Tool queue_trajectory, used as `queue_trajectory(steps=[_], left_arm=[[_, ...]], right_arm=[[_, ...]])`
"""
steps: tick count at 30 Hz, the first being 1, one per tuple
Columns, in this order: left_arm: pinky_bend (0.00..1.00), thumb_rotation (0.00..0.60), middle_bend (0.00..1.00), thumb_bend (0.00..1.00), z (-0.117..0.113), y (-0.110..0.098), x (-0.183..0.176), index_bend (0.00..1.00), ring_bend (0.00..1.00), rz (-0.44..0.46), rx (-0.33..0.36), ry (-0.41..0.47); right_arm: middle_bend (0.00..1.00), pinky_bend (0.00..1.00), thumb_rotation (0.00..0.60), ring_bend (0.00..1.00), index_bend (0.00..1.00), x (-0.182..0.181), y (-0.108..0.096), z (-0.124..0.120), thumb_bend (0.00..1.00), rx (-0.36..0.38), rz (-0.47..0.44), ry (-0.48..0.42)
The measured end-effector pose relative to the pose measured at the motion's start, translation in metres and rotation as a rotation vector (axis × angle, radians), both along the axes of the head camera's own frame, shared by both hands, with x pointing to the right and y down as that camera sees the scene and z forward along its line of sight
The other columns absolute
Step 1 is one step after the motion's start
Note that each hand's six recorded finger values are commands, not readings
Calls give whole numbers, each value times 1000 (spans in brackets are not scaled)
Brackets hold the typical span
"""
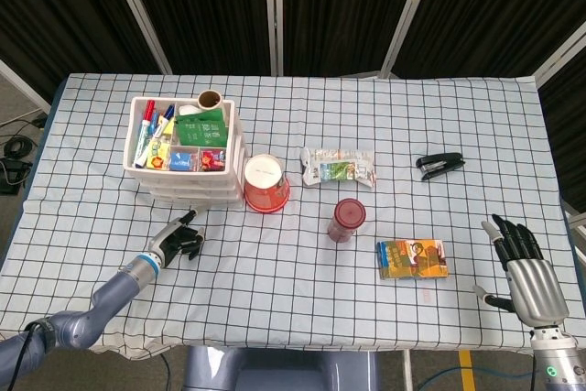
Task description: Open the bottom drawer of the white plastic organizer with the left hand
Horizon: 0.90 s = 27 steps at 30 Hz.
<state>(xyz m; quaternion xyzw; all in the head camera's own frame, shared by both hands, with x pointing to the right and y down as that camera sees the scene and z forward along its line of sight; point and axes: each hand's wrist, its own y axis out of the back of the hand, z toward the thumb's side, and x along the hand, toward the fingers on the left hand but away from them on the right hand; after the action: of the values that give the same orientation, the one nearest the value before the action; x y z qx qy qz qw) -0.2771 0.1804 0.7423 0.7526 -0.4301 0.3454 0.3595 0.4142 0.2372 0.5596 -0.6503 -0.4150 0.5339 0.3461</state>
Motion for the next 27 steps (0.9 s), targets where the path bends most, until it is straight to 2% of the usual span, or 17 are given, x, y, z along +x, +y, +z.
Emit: queue_trajectory(steps=[19,27], left_arm=[[788,600,908,735,5,-7,4,54,937,14,-4,-9],[788,600,908,734,5,-6,6,129,937,18,-10,-6]], right_arm=[[0,0,600,0,0,-1,0,1,30,-3,-3,2],[0,0,600,0,0,-1,1,2,30,-4,-4,4]])
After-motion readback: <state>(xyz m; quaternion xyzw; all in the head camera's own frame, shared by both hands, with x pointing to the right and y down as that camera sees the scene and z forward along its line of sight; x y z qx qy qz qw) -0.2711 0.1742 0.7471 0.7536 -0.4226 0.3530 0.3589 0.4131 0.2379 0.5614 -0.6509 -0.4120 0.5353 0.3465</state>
